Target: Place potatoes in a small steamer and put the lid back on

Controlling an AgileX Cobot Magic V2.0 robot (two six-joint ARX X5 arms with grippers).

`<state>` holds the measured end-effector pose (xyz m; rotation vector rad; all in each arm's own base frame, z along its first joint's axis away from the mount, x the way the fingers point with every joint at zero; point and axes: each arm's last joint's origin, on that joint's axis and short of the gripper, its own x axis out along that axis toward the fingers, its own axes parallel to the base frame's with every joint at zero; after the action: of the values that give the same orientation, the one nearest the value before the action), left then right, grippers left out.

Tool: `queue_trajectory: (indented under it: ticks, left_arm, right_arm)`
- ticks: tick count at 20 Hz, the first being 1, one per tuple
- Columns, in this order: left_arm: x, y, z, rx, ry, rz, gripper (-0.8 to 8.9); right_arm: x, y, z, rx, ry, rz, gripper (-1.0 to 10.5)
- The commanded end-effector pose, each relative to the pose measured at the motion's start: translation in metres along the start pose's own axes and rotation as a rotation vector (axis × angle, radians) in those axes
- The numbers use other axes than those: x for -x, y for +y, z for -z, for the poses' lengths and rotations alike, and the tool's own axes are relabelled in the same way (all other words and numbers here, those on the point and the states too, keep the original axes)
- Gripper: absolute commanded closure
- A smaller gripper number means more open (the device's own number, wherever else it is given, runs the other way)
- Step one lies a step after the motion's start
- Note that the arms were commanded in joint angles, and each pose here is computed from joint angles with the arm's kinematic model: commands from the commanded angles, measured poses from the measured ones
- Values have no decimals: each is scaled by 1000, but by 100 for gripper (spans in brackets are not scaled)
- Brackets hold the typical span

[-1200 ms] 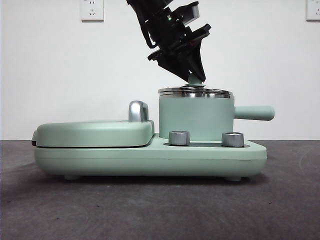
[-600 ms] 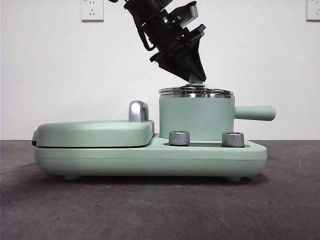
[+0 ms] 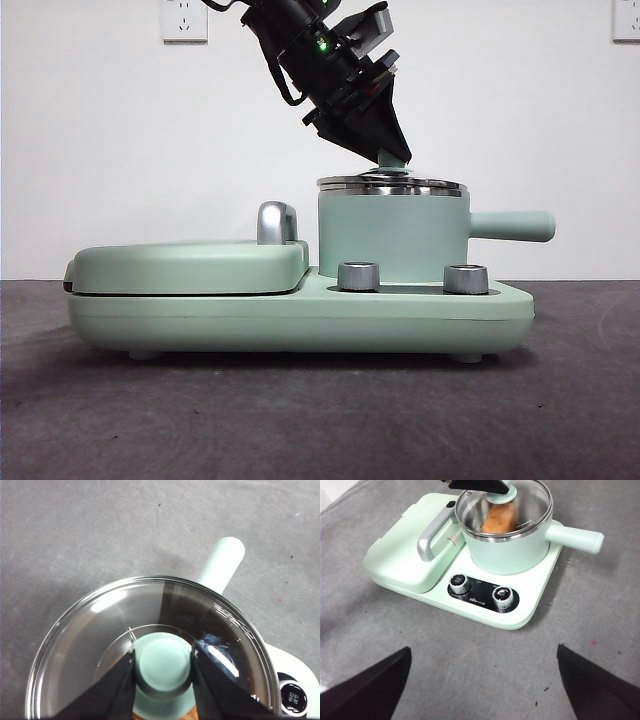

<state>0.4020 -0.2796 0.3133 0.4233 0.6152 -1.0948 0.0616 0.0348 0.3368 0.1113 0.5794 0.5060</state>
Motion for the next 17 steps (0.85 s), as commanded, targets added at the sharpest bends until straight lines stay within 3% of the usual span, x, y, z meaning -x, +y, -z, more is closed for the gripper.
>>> queue_trajectory:
  ticks: [1,9,17]
  left_arm:
    - [-18,2,4,-29,4,46,799]
    - [-48,-3,21,-3,70,119,799]
    - [-27,-8,8,-6,42,107,799]
  right_arm:
    - [1,1,-2,-7,-11,-7,483]
    - [1,1,-2,-13,-10,-8,483]
    - [1,1,-2,-14,-11,-8,483]
